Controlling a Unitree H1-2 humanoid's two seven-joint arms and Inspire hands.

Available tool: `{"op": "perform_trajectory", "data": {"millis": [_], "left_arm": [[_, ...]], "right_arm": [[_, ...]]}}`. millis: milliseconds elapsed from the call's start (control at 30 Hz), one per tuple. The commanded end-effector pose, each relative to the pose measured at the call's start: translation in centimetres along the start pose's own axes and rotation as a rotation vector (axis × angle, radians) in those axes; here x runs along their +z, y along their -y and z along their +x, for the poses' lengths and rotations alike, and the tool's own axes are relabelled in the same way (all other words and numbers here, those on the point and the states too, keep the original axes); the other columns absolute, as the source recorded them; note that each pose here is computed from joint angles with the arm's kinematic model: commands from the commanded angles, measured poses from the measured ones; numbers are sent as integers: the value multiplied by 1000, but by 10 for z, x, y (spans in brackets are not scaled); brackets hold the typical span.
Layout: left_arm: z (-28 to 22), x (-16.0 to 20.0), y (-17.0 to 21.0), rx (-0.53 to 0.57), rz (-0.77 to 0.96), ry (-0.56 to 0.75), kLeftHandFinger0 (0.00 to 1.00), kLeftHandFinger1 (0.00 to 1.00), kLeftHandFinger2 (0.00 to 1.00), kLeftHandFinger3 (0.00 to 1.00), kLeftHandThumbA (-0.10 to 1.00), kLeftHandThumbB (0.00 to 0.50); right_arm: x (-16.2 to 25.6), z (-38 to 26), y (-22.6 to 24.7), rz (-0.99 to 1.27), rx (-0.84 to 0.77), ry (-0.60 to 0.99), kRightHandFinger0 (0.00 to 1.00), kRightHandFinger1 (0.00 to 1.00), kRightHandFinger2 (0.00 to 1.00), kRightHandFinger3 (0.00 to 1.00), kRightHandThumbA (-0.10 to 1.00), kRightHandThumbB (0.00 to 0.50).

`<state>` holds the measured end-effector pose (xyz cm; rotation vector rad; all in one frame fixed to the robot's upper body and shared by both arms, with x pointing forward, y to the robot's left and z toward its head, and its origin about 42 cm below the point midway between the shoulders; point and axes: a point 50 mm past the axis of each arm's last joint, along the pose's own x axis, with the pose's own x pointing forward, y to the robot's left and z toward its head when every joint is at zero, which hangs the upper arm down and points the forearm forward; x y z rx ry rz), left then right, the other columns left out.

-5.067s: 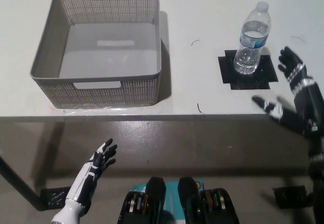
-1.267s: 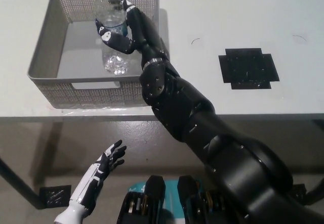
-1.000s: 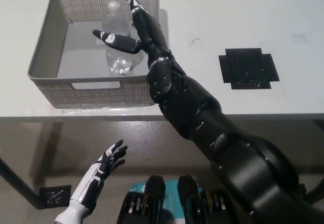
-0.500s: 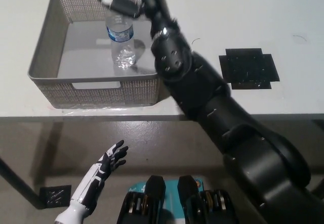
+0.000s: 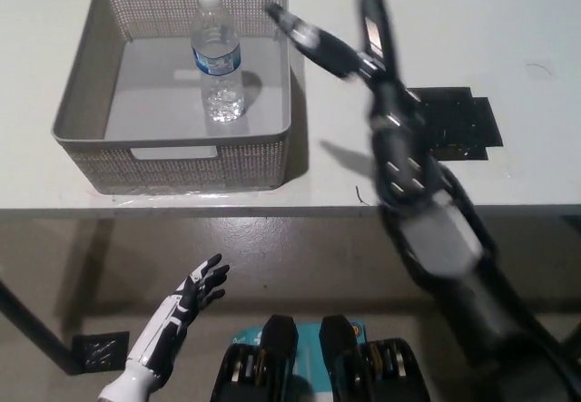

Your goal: Use the right hand to pick up a water botttle and place it into a container on the left side

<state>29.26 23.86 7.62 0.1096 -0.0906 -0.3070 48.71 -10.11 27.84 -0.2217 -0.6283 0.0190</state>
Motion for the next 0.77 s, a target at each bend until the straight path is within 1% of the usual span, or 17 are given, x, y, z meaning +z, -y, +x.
{"op": "perform_trajectory", "data": {"millis": [0, 67, 133, 167, 200, 233, 267, 300, 400, 433, 467, 500, 567, 600, 667, 733], "left_arm": [[8, 15, -16, -12, 44, 60, 1000, 1000, 1000, 1000, 1000, 176], [6, 14, -16, -6, 44, 54, 1000, 1000, 1000, 1000, 1000, 174], [6, 13, -15, -1, 37, 51, 1000, 1000, 1000, 1000, 1000, 165], [4, 11, -14, 3, 28, 43, 1000, 1000, 1000, 1000, 1000, 169], [4, 11, -13, 4, 26, 42, 1000, 1000, 1000, 1000, 1000, 166], [4, 10, -13, 5, 26, 44, 1000, 1000, 1000, 1000, 1000, 163], [4, 10, -13, 5, 28, 45, 1000, 1000, 1000, 1000, 1000, 162], [3, 9, -13, 2, 28, 41, 1000, 1000, 1000, 1000, 1000, 163], [0, 8, -10, 10, 11, 35, 1000, 1000, 1000, 1000, 1000, 168], [0, 8, -10, 14, 6, 36, 1000, 1000, 1000, 1000, 1000, 168], [-1, 7, -9, 18, 2, 37, 1000, 1000, 1000, 1000, 1000, 167], [-2, 7, -9, 28, -2, 36, 1000, 1000, 1000, 1000, 1000, 174], [-3, 6, -8, 32, -15, 35, 1000, 1000, 1000, 1000, 1000, 177], [-3, 6, -8, 34, -35, 30, 1000, 1000, 1000, 1000, 1000, 192], [-5, 5, -8, 34, -34, 29, 1000, 1000, 1000, 1000, 1000, 204], [-8, 4, -8, 38, -31, 27, 1000, 1000, 1000, 1000, 1000, 206]], "right_arm": [[116, -122, 159, 239, -75, 397, 1000, 1000, 1000, 1000, 1000, 446], [103, -139, 156, 253, -79, 346, 1000, 1000, 1000, 1000, 1000, 447], [90, -152, 152, 273, -67, 296, 1000, 1000, 1000, 1000, 1000, 411], [73, -169, 144, 286, -73, 221, 1000, 1000, 1000, 1000, 1000, 413], [65, -177, 141, 274, -76, 187, 1000, 1000, 1000, 1000, 1000, 400], [54, -184, 136, 254, -70, 156, 1000, 1000, 1000, 1000, 1000, 361], [45, -190, 132, 256, -60, 137, 1000, 1000, 1000, 1000, 1000, 345], [34, -196, 127, 257, -51, 111, 1000, 1000, 1000, 1000, 1000, 311], [4, -219, 114, 237, -20, -50, 1000, 1000, 1000, 1000, 1000, 333], [-3, -224, 110, 233, -10, -90, 1000, 1000, 1000, 1000, 1000, 321], [-7, -229, 106, 225, -1, -125, 1000, 1000, 1000, 1000, 1000, 320], [-20, -241, 95, 284, 20, -172, 1000, 1000, 1000, 1000, 1000, 259], [-28, -251, 89, 299, 32, -213, 1000, 1000, 1000, 1000, 1000, 232], [-31, -259, 86, 303, 37, -234, 1000, 1000, 1000, 1000, 1000, 208], [-36, -270, 85, 297, 38, -268, 1000, 1000, 1000, 1000, 1000, 197], [-38, -275, 85, 299, 32, -288, 1000, 1000, 1000, 1000, 995, 204]]}}
